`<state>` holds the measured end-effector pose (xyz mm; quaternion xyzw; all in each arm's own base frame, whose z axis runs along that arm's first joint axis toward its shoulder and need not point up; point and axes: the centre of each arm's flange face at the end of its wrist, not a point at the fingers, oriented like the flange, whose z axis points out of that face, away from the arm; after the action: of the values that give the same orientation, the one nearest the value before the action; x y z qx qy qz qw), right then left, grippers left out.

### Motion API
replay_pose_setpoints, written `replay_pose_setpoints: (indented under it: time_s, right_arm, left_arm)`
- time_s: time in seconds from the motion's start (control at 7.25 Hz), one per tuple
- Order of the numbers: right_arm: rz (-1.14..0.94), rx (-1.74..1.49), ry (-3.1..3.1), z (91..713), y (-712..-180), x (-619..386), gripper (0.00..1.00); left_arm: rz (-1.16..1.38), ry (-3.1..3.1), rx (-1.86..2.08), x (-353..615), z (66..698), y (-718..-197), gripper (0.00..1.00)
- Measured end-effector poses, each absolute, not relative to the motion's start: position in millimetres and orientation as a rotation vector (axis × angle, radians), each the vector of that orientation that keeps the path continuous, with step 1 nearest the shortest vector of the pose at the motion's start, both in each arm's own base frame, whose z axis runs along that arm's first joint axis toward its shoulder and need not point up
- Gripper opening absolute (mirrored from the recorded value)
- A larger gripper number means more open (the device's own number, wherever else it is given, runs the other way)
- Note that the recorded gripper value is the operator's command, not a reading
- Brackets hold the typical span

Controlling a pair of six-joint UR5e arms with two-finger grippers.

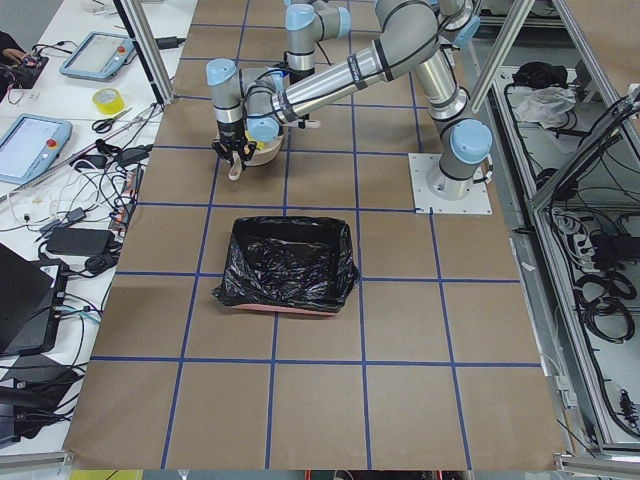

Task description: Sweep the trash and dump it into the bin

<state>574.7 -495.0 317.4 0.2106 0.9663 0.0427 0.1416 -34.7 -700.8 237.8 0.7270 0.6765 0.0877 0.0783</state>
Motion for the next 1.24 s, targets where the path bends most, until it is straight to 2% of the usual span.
replay_pose_setpoints:
  time_s: [0.41, 0.83, 1.24]
  right_arm:
    - [0.121, 0.614, 2.882, 313.8, -507.8, 547.5, 0.00]
    - [0.098, 0.599, 3.080, 307.2, -534.0, 477.5, 0.00]
    - [0.071, 0.363, 3.224, 315.5, -555.4, 410.1, 0.00]
  left_arm:
    - [0.261, 2.026, 2.176, -34.8, 238.0, -700.9, 0.00]
    - [0.260, 2.025, 2.177, -35.0, 238.2, -701.1, 0.00]
    - [0.260, 2.025, 2.177, -35.1, 238.3, -701.1, 0.00]
